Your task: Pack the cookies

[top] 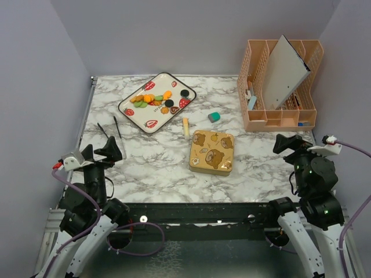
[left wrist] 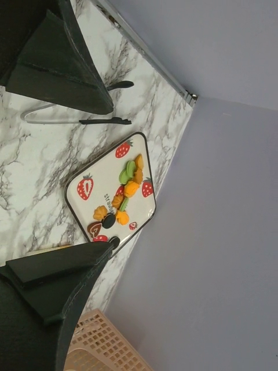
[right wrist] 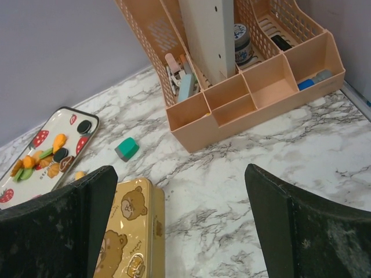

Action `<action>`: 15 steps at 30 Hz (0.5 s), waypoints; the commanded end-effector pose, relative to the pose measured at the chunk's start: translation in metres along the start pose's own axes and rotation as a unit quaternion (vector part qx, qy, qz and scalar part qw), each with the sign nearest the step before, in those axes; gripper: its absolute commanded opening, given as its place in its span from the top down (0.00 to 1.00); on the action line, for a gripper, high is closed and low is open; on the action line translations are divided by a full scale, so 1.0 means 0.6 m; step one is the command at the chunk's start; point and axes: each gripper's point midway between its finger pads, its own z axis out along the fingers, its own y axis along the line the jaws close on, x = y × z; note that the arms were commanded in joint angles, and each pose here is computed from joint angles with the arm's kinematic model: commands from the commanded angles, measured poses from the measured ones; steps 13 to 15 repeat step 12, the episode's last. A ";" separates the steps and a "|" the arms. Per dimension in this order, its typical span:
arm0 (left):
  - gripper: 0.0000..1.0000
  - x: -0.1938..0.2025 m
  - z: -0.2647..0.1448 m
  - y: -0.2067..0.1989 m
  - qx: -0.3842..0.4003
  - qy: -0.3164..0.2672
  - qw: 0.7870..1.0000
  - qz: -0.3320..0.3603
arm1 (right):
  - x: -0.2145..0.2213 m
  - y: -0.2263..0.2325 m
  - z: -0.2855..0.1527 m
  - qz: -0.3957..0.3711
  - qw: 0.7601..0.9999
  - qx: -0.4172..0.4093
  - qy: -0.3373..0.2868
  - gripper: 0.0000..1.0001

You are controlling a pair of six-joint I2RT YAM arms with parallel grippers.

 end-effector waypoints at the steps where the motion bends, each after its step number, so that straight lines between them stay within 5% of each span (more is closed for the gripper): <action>1: 0.01 -0.018 -0.003 0.005 -0.009 -0.016 0.999 -0.029 | 0.021 -0.005 0.008 -0.006 0.999 0.014 0.028 0.00; 15: 0.01 -0.021 -0.004 0.004 -0.008 -0.018 0.999 -0.030 | 0.011 -0.009 0.000 0.004 1.000 0.012 0.008 0.00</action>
